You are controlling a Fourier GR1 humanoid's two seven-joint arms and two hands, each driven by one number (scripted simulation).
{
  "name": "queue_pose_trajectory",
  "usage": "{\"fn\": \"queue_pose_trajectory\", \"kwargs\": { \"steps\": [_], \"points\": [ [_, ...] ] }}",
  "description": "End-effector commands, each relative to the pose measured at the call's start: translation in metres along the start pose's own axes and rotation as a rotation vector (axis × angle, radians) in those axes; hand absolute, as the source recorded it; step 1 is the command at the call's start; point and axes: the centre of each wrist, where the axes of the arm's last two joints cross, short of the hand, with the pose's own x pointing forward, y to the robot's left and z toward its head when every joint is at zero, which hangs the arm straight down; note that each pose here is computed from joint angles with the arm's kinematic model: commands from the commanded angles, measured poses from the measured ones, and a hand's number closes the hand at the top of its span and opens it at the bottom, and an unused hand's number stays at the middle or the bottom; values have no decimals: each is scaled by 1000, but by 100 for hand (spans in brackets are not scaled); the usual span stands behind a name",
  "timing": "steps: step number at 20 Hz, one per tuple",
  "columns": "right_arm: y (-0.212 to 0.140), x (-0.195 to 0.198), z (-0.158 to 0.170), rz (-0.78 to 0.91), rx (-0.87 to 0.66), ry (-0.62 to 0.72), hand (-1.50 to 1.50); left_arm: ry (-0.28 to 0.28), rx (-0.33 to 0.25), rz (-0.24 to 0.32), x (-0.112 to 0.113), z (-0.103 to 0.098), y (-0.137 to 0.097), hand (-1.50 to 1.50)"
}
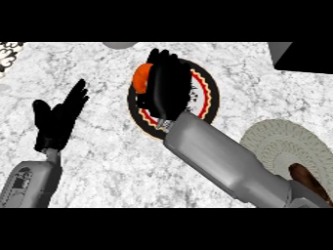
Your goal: Pick the squash from the placemat and place it in the plate
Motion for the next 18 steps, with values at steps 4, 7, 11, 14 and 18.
{"fn": "queue_pose_trajectory", "kwargs": {
  "steps": [4, 7, 11, 14, 18],
  "points": [
    [27, -22, -13, -36, -21, 214, 150, 1, 42, 14, 1, 2, -2, 0],
    [35, -30, -12, 33, 70, 258, 150, 15, 26, 2, -8, 12, 3, 0],
    [45, -52, -5, -113, 186, 343, 150, 7, 20, 8, -6, 7, 14, 0],
    [54, -71, -14, -128, 280, 319, -150, 17, 41, -1, -20, 20, 6, 0],
    [56, -64, -12, -174, 257, 199, -150, 13, 52, 12, -28, 14, 20, 0]
  ]
}}
